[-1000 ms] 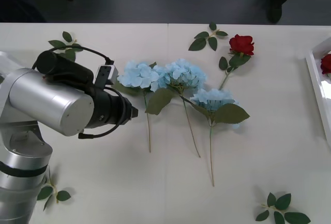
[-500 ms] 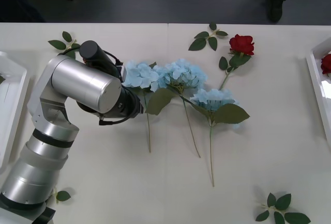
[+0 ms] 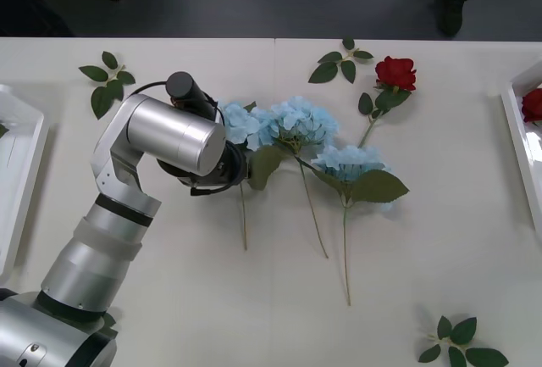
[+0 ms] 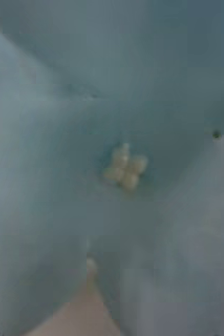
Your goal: Put the red flowers into the right box and the blue flowers into the left box
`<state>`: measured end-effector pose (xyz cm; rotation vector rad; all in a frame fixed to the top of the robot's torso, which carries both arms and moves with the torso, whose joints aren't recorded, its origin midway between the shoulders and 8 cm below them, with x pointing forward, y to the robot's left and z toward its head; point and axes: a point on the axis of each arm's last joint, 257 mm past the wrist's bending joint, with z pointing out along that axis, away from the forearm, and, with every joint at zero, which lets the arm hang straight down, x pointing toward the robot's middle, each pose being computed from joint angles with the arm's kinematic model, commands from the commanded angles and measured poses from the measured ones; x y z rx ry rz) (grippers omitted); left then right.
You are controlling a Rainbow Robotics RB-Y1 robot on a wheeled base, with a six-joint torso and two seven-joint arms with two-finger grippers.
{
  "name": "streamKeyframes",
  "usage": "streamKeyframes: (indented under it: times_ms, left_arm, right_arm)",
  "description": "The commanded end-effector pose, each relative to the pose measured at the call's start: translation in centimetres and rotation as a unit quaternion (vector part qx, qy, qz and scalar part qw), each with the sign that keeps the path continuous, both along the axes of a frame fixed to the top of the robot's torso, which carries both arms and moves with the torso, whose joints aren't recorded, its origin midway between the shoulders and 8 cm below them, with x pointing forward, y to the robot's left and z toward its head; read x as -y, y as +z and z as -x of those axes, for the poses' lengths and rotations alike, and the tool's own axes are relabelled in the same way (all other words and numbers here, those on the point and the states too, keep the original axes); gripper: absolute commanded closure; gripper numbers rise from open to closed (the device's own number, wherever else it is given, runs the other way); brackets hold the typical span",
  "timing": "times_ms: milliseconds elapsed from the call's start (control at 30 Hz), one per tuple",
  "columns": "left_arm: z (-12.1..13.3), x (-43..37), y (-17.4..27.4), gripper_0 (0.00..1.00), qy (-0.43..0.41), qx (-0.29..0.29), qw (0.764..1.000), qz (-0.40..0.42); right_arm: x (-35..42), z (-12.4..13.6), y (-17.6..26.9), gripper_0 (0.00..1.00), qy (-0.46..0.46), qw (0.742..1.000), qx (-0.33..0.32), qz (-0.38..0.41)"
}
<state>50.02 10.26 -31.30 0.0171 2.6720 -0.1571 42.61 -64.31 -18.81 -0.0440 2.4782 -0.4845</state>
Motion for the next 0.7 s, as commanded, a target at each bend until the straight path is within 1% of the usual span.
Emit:
streamKeyframes:
  times_ms: [33,133,300,433,600,700]
  left_arm:
    - [-1.3,1.0,1.0,0.0,0.009,0.018,1.0,0.013]
    - [-1.2,1.1,0.7,0.0,0.01,0.015,1.0,0.011]
    - [-0.8,1.2,-0.1,0.0,0.006,0.009,1.0,-0.001]
    - [-0.6,1.4,-0.6,0.0,0.003,0.005,1.0,-0.007]
    - [-0.4,1.5,-0.8,0.0,0.0,0.004,1.0,-0.013]
    - [-0.3,1.2,-1.2,0.0,0.001,0.003,1.0,-0.022]
  right_arm:
    - [0.2,-1.0,3.3,0.11,-0.019,0.999,0.034,-0.012]
    - [-0.8,-1.1,4.4,0.11,-0.02,0.998,0.041,-0.037]
    - [-4.1,-1.3,6.8,0.11,-0.018,0.996,0.034,-0.084]
    - [-7.7,-2.0,8.7,0.11,-0.028,0.992,0.036,-0.118]
    - [-13.0,-3.4,9.1,0.11,-0.03,0.987,0.033,-0.155]
    - [-16.8,-4.4,8.6,0.11,-0.035,0.984,0.031,-0.172]
